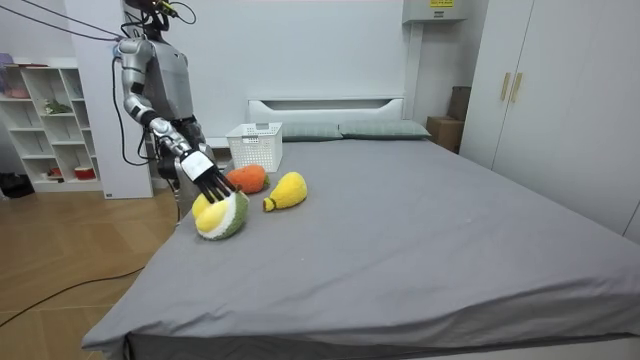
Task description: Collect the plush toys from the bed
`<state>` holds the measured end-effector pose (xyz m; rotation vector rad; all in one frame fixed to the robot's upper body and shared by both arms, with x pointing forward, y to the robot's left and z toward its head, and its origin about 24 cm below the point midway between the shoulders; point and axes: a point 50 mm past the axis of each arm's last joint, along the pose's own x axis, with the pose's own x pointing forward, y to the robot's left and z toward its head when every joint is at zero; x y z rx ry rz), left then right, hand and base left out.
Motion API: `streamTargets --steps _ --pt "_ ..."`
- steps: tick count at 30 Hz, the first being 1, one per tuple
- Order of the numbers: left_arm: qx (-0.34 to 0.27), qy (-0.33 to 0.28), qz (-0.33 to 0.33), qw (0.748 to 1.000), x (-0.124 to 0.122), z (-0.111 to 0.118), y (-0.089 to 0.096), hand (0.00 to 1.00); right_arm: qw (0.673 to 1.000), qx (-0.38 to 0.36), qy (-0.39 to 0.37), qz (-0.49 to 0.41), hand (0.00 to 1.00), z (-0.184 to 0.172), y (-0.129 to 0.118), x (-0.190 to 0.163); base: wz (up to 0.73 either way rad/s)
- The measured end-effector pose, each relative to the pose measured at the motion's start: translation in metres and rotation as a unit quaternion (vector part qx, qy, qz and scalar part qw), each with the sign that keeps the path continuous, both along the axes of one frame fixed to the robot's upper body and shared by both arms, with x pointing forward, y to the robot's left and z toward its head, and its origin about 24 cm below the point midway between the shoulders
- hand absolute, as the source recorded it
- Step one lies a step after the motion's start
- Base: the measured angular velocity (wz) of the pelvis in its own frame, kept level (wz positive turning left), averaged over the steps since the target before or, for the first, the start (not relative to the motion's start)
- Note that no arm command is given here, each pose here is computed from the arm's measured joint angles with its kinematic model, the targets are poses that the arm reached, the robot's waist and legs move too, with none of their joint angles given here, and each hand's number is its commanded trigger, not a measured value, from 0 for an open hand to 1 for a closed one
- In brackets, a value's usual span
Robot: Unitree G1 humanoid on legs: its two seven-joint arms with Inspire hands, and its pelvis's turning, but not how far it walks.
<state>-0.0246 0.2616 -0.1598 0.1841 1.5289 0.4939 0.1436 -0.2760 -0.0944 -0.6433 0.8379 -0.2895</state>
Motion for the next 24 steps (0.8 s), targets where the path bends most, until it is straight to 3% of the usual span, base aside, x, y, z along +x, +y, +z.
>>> streamTargets --steps 8,19,20,21,22,24 --pt "0.004 0.015 -0.018 1.0 -0.003 0.001 0.002 0.0 0.997 -0.009 0.073 -0.014 0.0 -0.016 -0.018 -0.021 0.03" --pt "0.015 0.022 -0.02 0.999 -0.004 0.003 0.006 0.0 0.992 -0.044 0.116 -0.005 0.02 -0.022 -0.026 -0.031 0.02" --pt "0.016 0.019 -0.022 0.999 -0.001 0.003 0.007 0.0 0.991 -0.056 0.121 -0.002 0.53 -0.022 -0.027 -0.033 0.16" --pt "0.016 0.018 -0.022 0.999 0.0 0.003 0.007 0.0 0.991 -0.061 0.123 -0.002 0.63 -0.023 -0.027 -0.034 0.16" --pt "0.017 0.018 -0.023 0.999 0.001 0.003 0.008 0.0 0.99 -0.068 0.124 -0.005 1.0 -0.023 -0.028 -0.035 0.09" --pt "0.018 0.019 -0.024 0.999 0.0 0.003 0.009 0.0 0.989 -0.088 0.122 -0.002 1.0 -0.022 -0.029 -0.035 0.03"
